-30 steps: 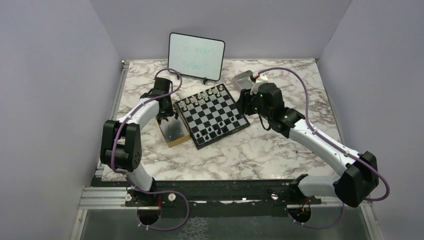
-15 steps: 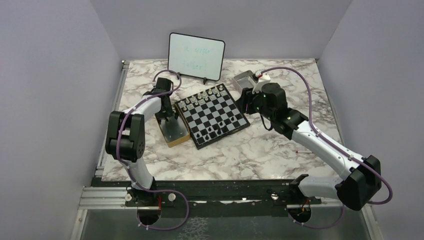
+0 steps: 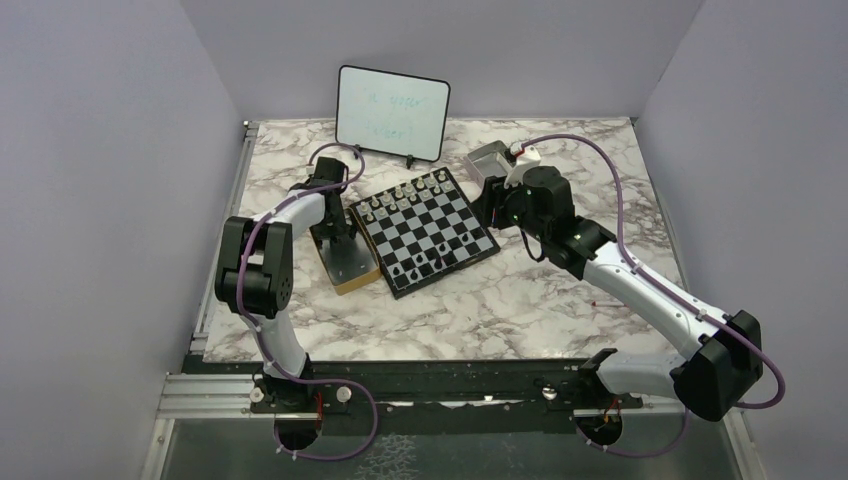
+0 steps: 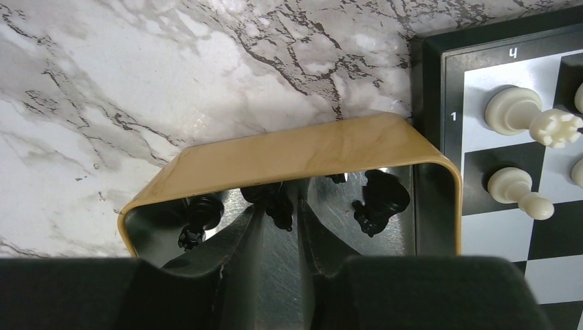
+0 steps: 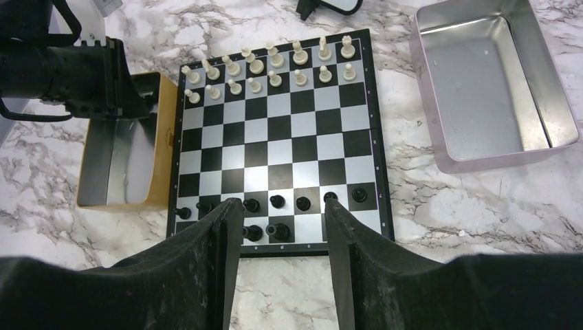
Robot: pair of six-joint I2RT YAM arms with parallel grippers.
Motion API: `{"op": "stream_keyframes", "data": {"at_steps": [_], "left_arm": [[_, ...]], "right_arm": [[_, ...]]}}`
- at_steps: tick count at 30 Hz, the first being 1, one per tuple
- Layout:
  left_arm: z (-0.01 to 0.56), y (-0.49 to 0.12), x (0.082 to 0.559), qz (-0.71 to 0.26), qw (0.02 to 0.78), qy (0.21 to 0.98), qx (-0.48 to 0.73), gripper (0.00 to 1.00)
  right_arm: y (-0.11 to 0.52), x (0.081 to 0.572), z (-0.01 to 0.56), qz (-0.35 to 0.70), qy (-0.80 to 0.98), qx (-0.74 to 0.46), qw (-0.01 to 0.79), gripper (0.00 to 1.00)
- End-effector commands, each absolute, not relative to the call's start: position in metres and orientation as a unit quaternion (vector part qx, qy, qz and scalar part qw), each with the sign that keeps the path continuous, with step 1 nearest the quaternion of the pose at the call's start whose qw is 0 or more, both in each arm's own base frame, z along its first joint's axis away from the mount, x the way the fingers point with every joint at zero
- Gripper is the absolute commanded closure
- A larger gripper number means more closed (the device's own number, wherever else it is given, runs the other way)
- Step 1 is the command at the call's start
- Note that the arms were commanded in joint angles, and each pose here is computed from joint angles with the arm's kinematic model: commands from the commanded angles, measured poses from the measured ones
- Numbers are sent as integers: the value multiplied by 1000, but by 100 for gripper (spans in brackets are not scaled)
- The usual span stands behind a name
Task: Set up the chess pieces on the board
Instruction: Pick up the chess piece from the storage box.
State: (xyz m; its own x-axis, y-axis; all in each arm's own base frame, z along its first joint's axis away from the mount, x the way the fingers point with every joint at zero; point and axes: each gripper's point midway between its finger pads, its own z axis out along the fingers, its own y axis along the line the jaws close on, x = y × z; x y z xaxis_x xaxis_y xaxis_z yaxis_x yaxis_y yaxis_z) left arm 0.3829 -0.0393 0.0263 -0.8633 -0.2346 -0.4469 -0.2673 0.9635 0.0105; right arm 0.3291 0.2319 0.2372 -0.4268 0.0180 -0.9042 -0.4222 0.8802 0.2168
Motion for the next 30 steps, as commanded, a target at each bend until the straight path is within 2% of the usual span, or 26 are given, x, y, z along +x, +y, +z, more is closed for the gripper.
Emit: {"op": "stream_keyframes", "data": {"at_steps": [1,5,9,18,30], "left_arm": [[25,-40,388,34,225,966,-124,75],[29,-42,385,28,221,968,-118,84],[44,-46,382,15,228,967,-113,87],[79,-56,363,-25,237,967,-85,90],[121,-94,329,-145,246,958,-22,91]], "right_arm": [[231,331,242,210,810,-127,533,48],[231,331,240,208,812,-129,530,48],[230,329,241,210,811,-129,530,48],[238,321,229,228,814,-152,513,47],[285,301,228,306,724,-325,526,48]]}}
